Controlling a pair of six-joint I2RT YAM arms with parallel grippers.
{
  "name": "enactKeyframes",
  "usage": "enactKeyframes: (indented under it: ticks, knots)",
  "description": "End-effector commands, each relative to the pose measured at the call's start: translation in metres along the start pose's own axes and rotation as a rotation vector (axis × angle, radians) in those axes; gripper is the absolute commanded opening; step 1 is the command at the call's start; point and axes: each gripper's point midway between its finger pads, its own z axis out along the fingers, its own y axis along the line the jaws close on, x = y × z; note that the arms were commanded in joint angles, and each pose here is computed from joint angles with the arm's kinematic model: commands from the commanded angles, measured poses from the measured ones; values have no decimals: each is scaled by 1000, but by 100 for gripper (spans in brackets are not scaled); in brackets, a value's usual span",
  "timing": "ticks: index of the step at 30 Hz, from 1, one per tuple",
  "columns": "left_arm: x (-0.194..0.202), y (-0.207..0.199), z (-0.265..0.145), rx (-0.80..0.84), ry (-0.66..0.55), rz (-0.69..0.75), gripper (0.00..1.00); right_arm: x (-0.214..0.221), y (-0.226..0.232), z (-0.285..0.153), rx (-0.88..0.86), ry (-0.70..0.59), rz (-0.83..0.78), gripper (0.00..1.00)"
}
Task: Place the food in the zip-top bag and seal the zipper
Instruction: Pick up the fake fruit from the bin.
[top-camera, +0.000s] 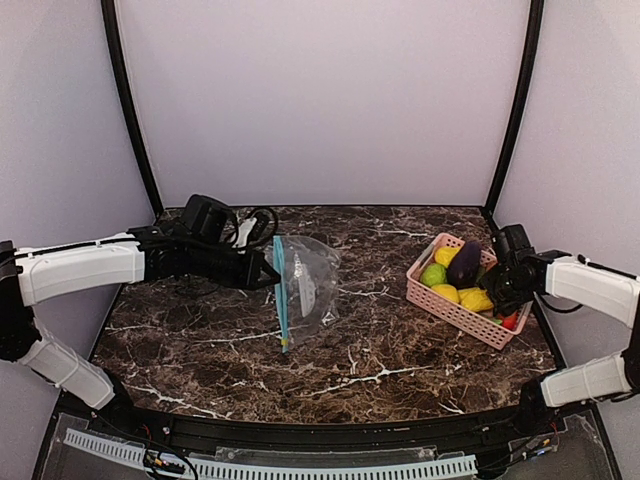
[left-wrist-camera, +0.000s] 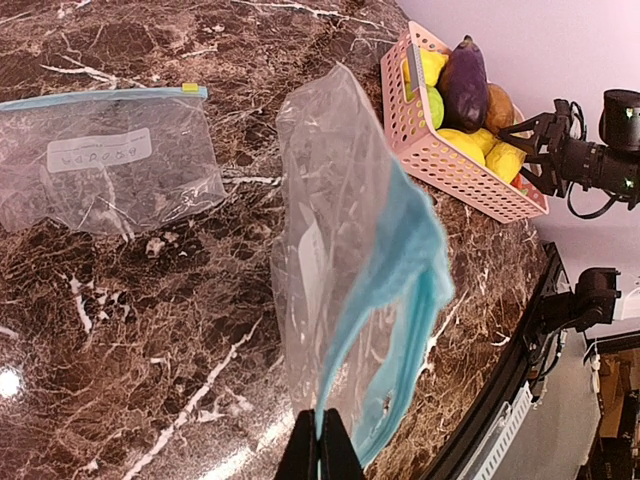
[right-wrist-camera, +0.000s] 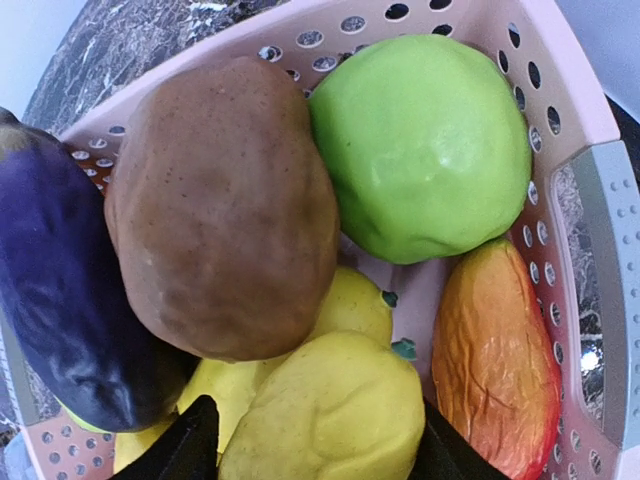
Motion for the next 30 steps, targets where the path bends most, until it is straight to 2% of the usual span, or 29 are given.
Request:
enactKeyframes:
  ticks: [1, 6, 13, 17, 20, 21, 22, 23, 24, 30]
  knots:
    - [-3, -5, -19, 0, -14, -16, 1, -1, 1, -7, -44, -10, -2, 56]
    - [3, 8, -43, -124, 20, -23, 1, -5, 4, -18, -114, -42, -27, 44]
    - [13, 20, -81, -270, 77, -25, 1, -21, 17, -47, -251, -132, -88, 41]
    - [23, 30, -76, -325, 140, -17, 1, -33, 36, -69, -353, -195, -194, 40]
    - [35, 25, -54, -245, 175, -46, 1, -36, 55, -88, -443, -226, -277, 39]
    - [30, 21, -45, -206, 147, -61, 1, -36, 62, -93, -469, -235, -304, 39]
    - [39, 19, -35, -165, 172, -80, 1, -35, 68, -100, -499, -242, -325, 39]
    - [31, 13, -28, -126, 132, -92, 1, -32, 76, -106, -531, -246, -353, 38]
    - [37, 13, -20, -102, 151, -107, 1, -30, 83, -112, -561, -251, -376, 38]
    - [26, 2, 6, 13, 101, -141, 1, 10, 137, -148, -749, -244, -510, 38]
